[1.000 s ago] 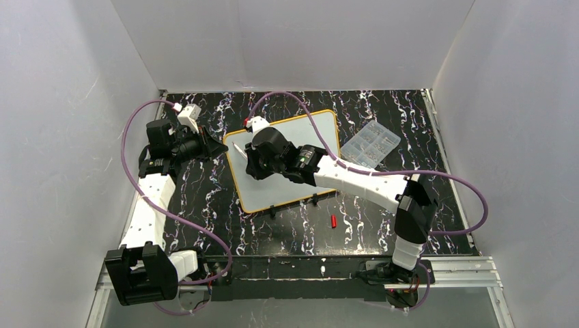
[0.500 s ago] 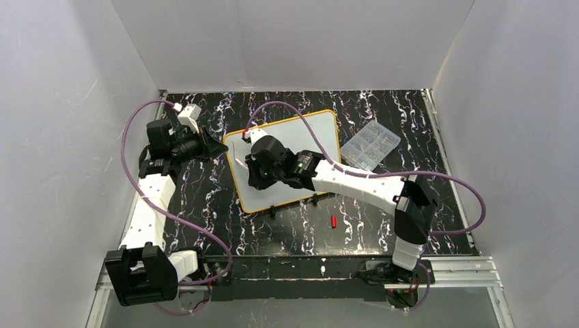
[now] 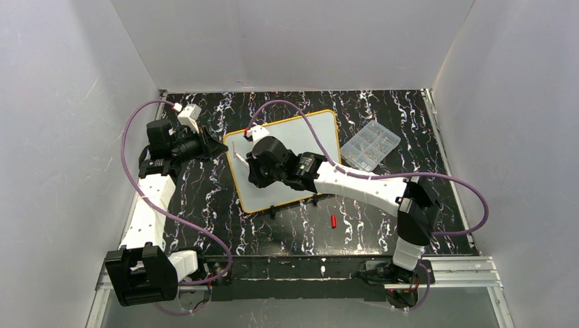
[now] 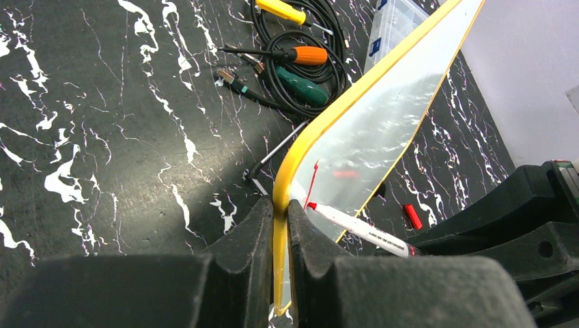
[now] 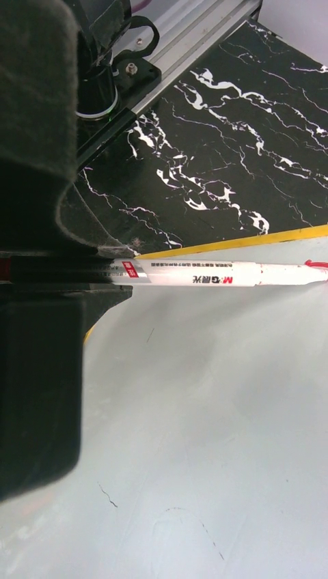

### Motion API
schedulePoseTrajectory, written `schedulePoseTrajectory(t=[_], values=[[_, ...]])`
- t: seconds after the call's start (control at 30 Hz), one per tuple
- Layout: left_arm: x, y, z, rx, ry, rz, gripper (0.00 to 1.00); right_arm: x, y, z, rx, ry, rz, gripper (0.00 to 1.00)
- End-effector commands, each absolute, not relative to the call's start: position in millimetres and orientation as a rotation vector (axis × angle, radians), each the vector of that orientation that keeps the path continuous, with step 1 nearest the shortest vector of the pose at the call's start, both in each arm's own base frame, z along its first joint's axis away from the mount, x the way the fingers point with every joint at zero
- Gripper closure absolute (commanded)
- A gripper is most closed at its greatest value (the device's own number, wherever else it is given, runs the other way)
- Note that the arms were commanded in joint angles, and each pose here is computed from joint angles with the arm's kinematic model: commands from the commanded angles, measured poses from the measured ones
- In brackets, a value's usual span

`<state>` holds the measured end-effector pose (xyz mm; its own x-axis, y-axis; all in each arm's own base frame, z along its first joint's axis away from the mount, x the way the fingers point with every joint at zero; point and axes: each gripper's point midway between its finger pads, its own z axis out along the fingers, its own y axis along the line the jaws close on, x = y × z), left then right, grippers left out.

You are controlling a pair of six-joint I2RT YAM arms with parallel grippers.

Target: Write a sentence on the whiteboard

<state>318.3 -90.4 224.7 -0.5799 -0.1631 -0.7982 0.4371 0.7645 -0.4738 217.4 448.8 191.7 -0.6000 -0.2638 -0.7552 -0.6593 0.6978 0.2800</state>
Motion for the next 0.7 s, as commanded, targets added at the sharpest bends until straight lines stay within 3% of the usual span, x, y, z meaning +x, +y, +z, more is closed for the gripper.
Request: schedulePoseTrajectory(t=[0.0, 0.67], values=[[311, -93, 233, 0.239, 2.006, -0.824, 1.00, 228, 457, 223, -0.646, 2.109, 0.754, 0.99], [311, -92, 234, 0.241, 2.005, -0.819, 1.00, 233, 444, 235, -0.587, 2.093, 0.709, 0.99]])
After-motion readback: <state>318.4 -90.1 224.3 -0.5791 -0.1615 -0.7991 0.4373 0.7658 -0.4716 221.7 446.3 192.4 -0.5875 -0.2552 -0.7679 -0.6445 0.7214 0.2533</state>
